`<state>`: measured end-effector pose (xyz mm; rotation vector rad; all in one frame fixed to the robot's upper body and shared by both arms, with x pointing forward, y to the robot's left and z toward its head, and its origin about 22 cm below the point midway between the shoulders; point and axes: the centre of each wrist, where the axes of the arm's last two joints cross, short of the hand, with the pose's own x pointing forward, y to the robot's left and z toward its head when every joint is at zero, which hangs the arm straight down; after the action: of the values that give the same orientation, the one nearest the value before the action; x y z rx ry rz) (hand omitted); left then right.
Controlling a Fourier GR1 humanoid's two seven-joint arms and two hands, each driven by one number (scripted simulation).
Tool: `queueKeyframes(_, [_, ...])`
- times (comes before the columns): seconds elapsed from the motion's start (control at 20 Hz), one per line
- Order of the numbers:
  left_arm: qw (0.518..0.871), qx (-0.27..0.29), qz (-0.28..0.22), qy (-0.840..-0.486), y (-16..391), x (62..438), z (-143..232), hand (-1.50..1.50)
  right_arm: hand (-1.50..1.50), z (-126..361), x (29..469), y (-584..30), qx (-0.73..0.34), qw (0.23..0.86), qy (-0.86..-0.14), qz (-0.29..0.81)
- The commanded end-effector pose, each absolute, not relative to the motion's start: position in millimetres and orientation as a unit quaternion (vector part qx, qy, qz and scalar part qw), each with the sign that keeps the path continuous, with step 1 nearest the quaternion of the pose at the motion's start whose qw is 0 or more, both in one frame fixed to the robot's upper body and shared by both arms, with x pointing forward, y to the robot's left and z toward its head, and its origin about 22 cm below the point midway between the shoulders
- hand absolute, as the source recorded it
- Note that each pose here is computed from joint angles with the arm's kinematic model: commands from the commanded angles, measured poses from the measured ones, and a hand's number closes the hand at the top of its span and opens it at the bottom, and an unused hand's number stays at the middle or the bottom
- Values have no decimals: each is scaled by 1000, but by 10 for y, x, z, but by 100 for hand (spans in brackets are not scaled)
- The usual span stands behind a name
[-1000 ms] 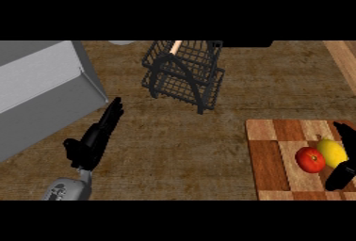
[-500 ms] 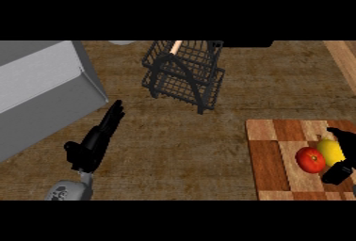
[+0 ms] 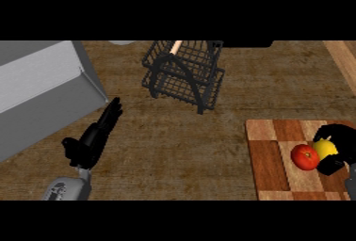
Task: Pick the lemon from the cutting board and place it in the tiered basket
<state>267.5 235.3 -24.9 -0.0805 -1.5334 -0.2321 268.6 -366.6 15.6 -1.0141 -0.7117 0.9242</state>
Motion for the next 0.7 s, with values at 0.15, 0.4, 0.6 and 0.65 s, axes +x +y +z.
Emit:
queueKeyframes(0.15, [711,-36,-101,-695,2481,2671,-153,0,150,167,2666,-3525,-463,712,-340,404])
queueKeyframes(0.4, [711,-29,-97,-696,2462,2575,-312,0,150,253,2386,-3090,-468,715,-340,394])
queueKeyframes(0.6, [716,-32,-100,-690,2213,2679,-204,0,150,378,2459,-3073,-510,687,-362,369])
queueKeyframes(0.65, [715,-29,-102,-691,2448,2720,-71,0,150,492,2334,-3066,-510,680,-386,358])
